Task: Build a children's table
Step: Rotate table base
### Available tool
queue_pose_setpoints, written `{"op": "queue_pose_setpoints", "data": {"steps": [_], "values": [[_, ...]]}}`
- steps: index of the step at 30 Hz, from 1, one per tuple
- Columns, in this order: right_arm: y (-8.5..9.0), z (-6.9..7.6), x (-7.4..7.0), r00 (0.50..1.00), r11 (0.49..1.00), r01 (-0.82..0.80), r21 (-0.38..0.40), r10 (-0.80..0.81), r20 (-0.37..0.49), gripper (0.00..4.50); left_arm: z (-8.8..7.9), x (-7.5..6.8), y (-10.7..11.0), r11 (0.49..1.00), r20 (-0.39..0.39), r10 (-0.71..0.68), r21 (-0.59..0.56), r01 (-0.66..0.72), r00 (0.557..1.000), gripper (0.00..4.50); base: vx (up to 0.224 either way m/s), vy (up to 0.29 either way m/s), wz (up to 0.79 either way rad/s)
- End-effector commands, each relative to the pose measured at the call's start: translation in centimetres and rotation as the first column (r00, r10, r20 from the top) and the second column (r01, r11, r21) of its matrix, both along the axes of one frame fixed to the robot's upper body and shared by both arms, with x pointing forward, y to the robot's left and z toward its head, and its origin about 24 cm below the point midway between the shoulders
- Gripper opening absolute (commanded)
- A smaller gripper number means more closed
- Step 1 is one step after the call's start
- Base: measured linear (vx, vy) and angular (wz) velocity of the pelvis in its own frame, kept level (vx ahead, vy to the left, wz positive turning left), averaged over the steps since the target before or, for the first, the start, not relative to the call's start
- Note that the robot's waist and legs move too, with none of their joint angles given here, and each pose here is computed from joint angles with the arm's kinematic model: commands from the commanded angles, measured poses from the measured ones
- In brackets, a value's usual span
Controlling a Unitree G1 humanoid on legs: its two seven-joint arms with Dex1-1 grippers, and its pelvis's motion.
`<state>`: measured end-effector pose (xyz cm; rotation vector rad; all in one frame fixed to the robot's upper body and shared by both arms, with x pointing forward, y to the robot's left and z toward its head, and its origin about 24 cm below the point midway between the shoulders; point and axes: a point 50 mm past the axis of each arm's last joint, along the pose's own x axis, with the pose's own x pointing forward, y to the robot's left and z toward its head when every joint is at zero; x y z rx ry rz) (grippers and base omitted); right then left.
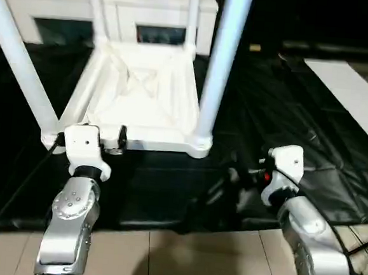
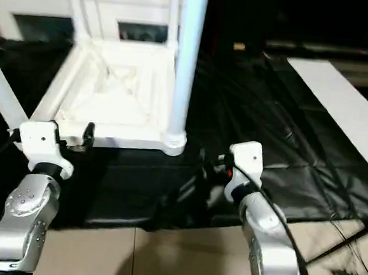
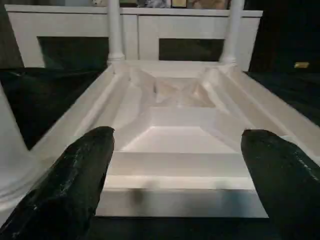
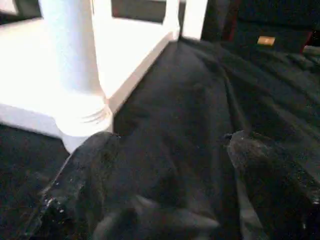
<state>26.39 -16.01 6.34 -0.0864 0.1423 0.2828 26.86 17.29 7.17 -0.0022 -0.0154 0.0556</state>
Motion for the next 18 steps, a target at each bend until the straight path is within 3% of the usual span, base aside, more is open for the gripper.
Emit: {"op": "queue_pose_setpoints", "data": {"steps": [1,9,18], "values": [[0.4,0.0,0.0,1.000,1.000,-0.018,0.004,0.018,-0.007,3.95,0.4,0.1,0.3,1.000,0.004,0.004,0.024,-0.004,1.000,4.50,-0.025,-0.134,-0.03],[0.9,0.1,0.0,0.998,0.998,-0.066,0.003,0.066,-0.006,3.95,0.3,0.1,-0.1,0.999,-0.009,-0.039,-0.001,0.039,0.999,4.50,-0.005,-0.046,-0.01],[1.4,0.3,0.5,0.996,0.996,-0.091,0.008,0.091,0.002,3.95,0.1,-0.2,-0.3,0.999,-0.018,-0.045,-0.017,0.044,0.999,4.50,0.089,0.053,0.00]]}}
